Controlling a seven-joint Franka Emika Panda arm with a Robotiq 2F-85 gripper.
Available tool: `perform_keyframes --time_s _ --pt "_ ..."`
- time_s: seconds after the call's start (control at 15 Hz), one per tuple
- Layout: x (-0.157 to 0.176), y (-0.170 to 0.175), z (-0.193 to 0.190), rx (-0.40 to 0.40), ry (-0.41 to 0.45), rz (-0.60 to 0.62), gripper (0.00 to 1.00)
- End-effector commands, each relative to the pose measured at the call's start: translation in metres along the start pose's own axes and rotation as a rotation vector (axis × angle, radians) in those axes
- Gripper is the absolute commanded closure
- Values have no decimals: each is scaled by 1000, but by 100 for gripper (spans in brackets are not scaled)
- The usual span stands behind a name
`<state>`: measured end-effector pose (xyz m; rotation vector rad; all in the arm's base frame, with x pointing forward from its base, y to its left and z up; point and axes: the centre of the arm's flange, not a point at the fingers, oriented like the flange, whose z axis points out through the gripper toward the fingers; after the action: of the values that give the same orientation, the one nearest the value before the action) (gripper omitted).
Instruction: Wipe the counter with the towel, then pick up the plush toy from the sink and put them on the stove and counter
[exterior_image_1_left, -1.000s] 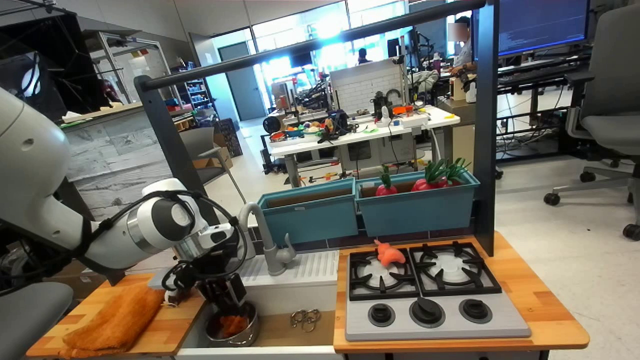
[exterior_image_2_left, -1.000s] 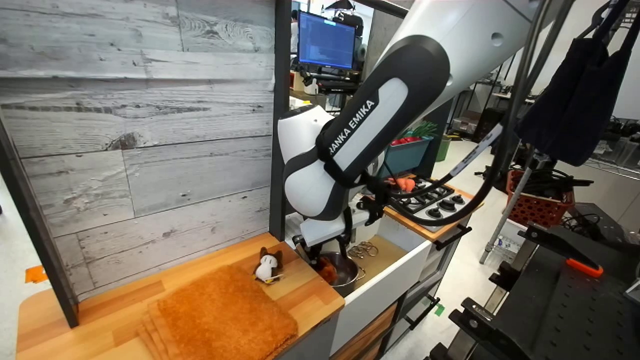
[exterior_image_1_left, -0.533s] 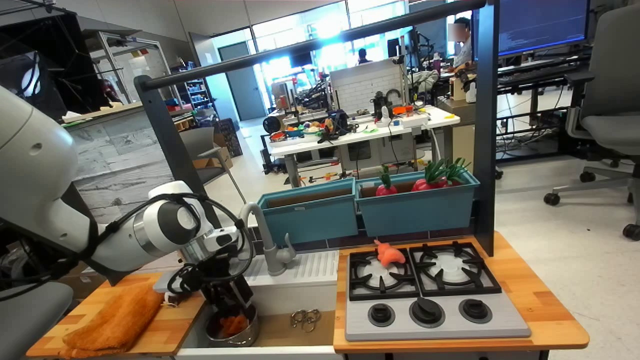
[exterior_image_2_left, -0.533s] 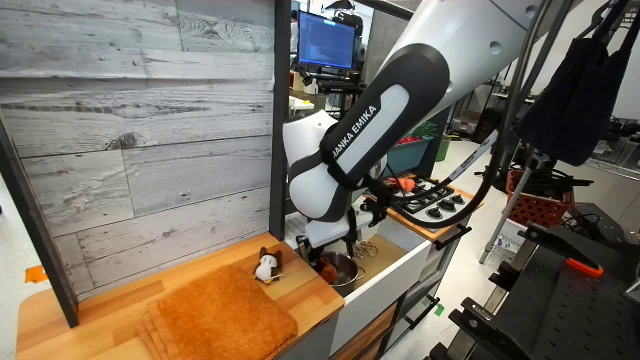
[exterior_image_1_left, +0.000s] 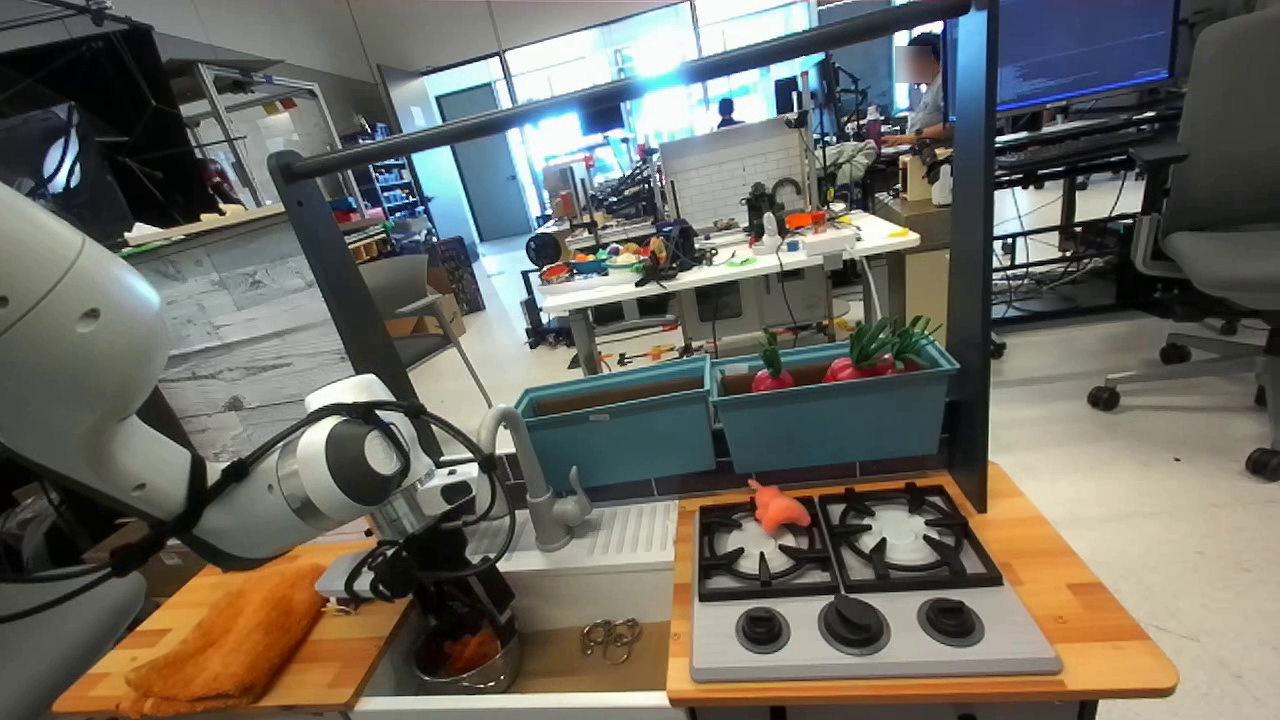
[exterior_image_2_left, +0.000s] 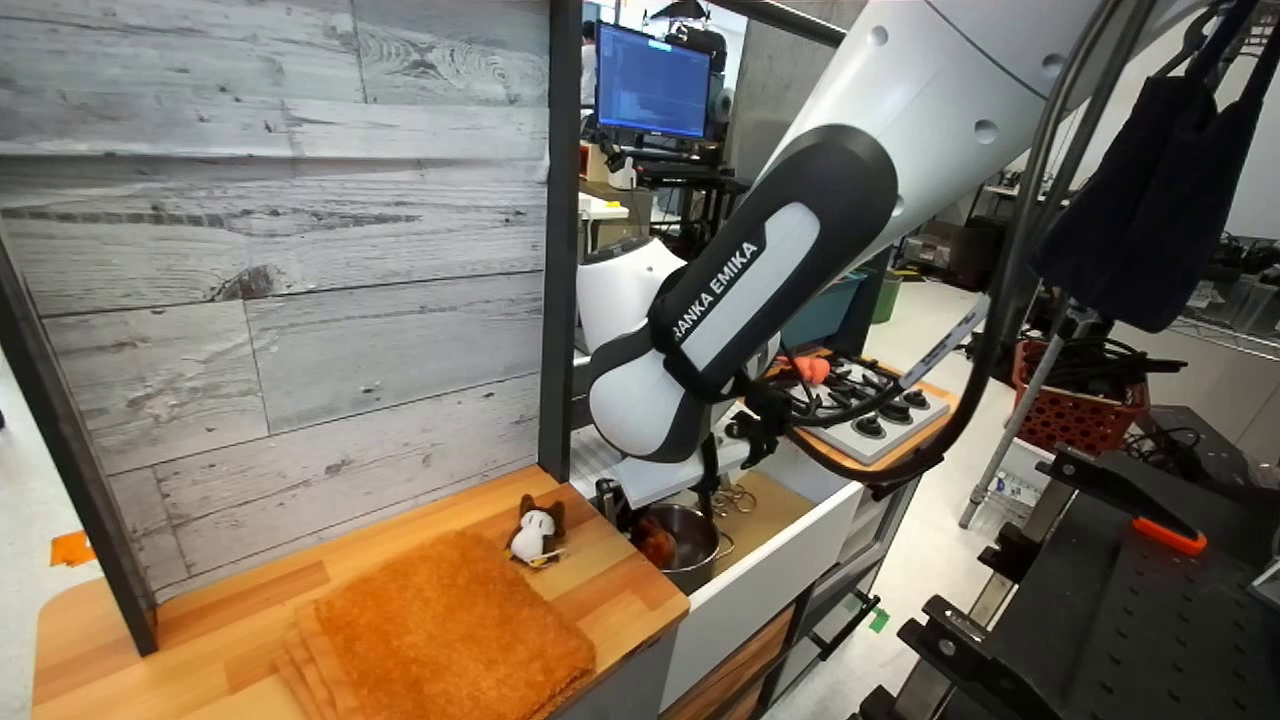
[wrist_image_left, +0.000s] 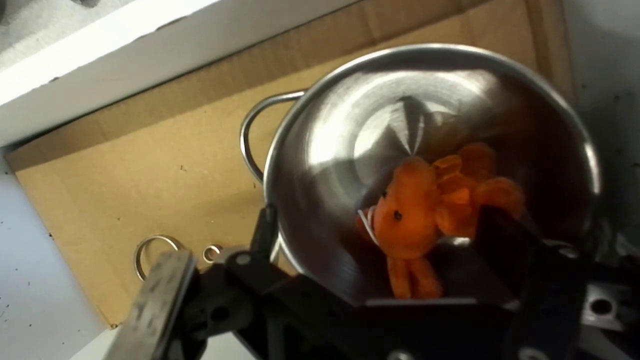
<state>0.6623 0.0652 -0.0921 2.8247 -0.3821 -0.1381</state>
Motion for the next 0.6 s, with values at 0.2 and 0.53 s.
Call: perform_keyframes --time_s 0.2,0.53 --pt "-1 -39 -5 85 40 -37 48" --pt "0 -44 5 80 22 -49 26"
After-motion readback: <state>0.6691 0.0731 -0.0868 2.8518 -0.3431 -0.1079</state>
